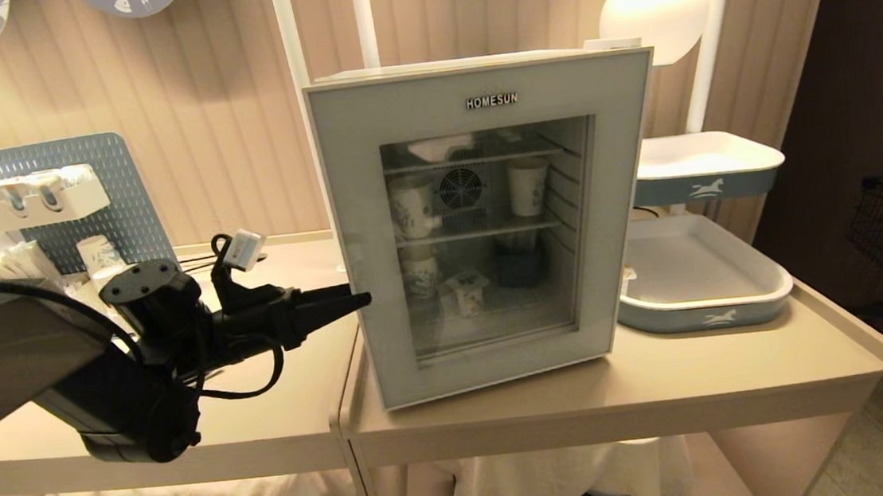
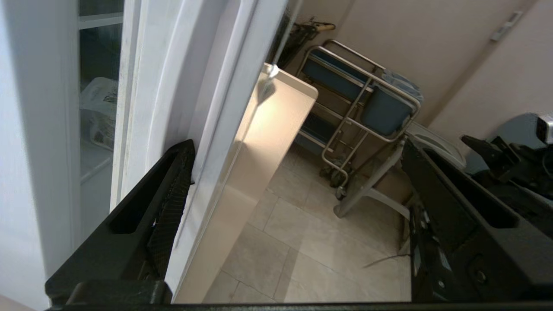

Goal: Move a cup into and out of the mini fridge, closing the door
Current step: Put the yoghurt in the freezer

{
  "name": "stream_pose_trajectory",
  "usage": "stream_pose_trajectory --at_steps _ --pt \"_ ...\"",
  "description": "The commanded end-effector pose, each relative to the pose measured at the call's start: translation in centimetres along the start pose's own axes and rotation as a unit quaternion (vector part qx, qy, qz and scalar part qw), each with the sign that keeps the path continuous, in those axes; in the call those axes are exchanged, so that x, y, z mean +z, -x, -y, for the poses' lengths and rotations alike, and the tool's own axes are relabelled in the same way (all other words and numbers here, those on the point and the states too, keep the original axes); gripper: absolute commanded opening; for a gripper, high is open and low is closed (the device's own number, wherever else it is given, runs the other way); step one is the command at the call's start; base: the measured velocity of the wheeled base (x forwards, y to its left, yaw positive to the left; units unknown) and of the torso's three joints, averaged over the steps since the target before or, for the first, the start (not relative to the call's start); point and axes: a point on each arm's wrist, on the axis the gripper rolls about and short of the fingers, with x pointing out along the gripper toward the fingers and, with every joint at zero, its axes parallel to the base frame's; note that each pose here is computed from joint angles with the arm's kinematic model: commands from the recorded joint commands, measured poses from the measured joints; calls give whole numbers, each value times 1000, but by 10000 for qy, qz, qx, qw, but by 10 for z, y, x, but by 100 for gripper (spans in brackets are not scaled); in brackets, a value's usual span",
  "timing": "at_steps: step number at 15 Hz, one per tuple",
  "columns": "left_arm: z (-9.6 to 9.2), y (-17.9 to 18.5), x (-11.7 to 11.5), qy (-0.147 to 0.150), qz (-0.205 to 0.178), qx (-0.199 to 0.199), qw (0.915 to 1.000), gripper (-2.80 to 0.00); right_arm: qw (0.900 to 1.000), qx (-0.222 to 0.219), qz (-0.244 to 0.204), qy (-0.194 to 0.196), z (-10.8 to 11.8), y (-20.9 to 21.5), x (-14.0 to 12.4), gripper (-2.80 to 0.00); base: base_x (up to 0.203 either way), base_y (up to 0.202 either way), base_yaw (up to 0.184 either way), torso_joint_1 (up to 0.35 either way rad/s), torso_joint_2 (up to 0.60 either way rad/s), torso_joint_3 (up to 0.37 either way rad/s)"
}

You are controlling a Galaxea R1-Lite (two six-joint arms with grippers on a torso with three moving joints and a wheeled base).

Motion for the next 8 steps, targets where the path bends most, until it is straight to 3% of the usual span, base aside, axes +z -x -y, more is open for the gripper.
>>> stream_pose_trajectory --at_steps 1,4,8 --pt "26 -11 11 -272 8 -341 9990 0 10000 -2 -5 -3 0 0 0 -280 0 0 0 0 0 0" --pt "52 -20 7 -252 -99 -611 9978 0 10000 -8 6 -16 0 0 0 -280 0 0 0 0 0 0" --pt "106 -37 4 -332 -252 -1275 9910 0 10000 -8 6 -16 0 0 0 -280 0 0 0 0 0 0"
